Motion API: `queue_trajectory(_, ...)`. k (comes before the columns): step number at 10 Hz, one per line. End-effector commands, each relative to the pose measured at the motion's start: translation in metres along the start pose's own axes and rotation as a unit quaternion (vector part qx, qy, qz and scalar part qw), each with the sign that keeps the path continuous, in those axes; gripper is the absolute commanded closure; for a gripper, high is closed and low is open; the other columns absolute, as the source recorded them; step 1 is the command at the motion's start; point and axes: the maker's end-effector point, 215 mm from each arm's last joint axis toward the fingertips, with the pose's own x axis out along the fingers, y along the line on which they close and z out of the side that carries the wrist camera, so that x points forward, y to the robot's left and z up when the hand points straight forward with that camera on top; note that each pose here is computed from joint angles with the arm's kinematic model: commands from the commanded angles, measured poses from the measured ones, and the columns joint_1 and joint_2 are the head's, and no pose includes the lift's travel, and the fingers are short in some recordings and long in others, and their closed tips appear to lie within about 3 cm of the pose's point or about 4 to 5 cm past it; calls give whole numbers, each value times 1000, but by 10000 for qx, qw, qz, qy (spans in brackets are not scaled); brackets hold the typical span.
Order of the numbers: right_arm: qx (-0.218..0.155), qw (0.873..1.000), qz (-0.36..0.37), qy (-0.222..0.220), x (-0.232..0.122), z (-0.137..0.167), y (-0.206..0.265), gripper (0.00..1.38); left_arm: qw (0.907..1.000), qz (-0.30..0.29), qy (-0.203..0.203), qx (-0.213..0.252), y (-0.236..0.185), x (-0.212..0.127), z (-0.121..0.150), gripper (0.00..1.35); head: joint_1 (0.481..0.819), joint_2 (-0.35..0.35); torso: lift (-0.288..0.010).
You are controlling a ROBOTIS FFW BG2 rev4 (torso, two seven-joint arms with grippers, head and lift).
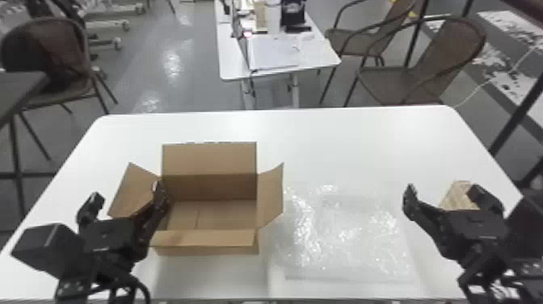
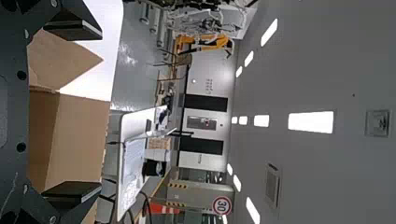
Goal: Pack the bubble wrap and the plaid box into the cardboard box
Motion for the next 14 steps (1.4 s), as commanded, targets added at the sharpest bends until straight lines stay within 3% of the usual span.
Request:
queue_trajectory(1, -1, 10000, 9, -1, 0, 0, 0, 90, 9995, 206, -23, -254, 35, 5, 3, 156, 695, 99, -119)
queue_trajectory(3, 1, 10000, 47, 3, 2, 0, 2, 91, 9980, -105, 321, -537, 57, 24, -5, 162, 695, 142, -119)
queue_trajectory(6, 2, 9999, 160, -3, 6, 0, 10, 91, 9876, -659, 885, -1114, 55, 40, -30, 162, 695, 177, -119)
queue_trajectory(11, 3, 9997, 248, 6, 10, -1, 15, 93, 9808, -706, 1171, -1389, 63, 36, -45, 199, 695, 197, -119)
queue_trajectory(12, 5, 9997, 262, 15, 10, -1, 16, 93, 9799, -745, 1211, -1402, 61, 35, -48, 262, 695, 198, -119)
queue_trajectory(14, -10, 9996, 275, 9, 11, -1, 16, 93, 9788, -783, 1256, -1416, 60, 35, -51, 513, 695, 194, -119)
